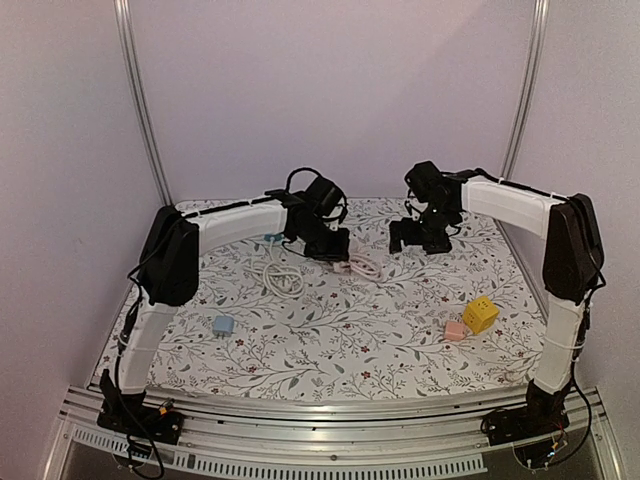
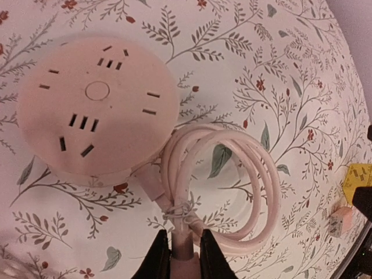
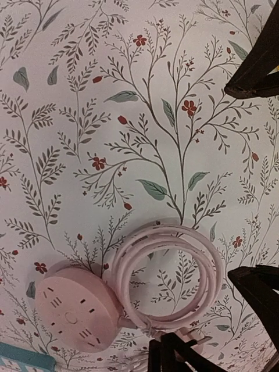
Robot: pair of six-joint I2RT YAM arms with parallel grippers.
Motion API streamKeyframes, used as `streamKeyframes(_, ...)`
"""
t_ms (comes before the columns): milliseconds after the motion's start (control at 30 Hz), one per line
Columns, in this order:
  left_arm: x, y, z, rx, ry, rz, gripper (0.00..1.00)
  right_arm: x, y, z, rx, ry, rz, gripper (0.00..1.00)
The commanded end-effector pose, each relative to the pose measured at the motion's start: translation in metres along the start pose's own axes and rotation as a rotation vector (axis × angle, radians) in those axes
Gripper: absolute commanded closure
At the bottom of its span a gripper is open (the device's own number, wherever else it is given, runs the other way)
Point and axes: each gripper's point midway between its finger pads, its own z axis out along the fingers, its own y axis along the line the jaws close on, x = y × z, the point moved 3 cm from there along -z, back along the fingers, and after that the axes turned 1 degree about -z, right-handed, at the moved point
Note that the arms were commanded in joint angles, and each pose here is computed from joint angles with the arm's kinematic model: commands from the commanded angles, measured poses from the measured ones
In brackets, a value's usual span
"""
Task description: Insert the plug
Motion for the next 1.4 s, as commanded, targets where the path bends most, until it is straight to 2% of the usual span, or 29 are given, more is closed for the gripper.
streamKeyframes(0, 0.022, -0.033, -0.036, 0.021, 0.034, 0.1, 1.0, -0.029, -0.016, -0.042, 0.08, -0.161, 0.063, 0.01)
streamKeyframes(300, 0.077, -0.054, -0.043, -0.013, 0.114, 0.205, 1.0, -0.042, -0.019, -0.065, 0.053, -0.26, 0.117, 0.01)
streamKeyframes(667, 0.107, -0.059, -0.055, -0.034, 0.169, 0.329, 1.0, -0.044, -0.01, -0.091, -0.032, -0.304, 0.13, 0.01)
streamKeyframes(833, 0.123, -0.063, -0.062, -0.043, 0.183, 0.381, 0.92, -0.036, -0.013, -0.096, -0.033, -0.297, 0.143, 0.01)
streamKeyframes(900, 0.126, -0.062, -0.065, -0.055, 0.181, 0.395, 0.85, -0.033, -0.013, -0.099, -0.034, -0.297, 0.149, 0.01)
streamKeyframes(1033, 0.124, -0.064, -0.073, -0.058, 0.163, 0.412, 0.59, -0.031, -0.014, -0.103, -0.04, -0.295, 0.162, 0.01)
streamKeyframes(1267, 0.09, -0.076, -0.119, -0.068, 0.018, 0.452, 0.07, -0.032, -0.013, -0.105, -0.046, -0.301, 0.173, 0.01)
streamKeyframes(1300, 0.086, -0.076, -0.126, -0.071, 0.0, 0.451, 0.02, -0.032, -0.013, -0.105, -0.046, -0.297, 0.174, 0.01)
streamKeyframes(1367, 0.078, -0.076, -0.14, -0.084, -0.034, 0.446, 0.01, -0.032, -0.012, -0.104, -0.05, -0.285, 0.177, 0.01)
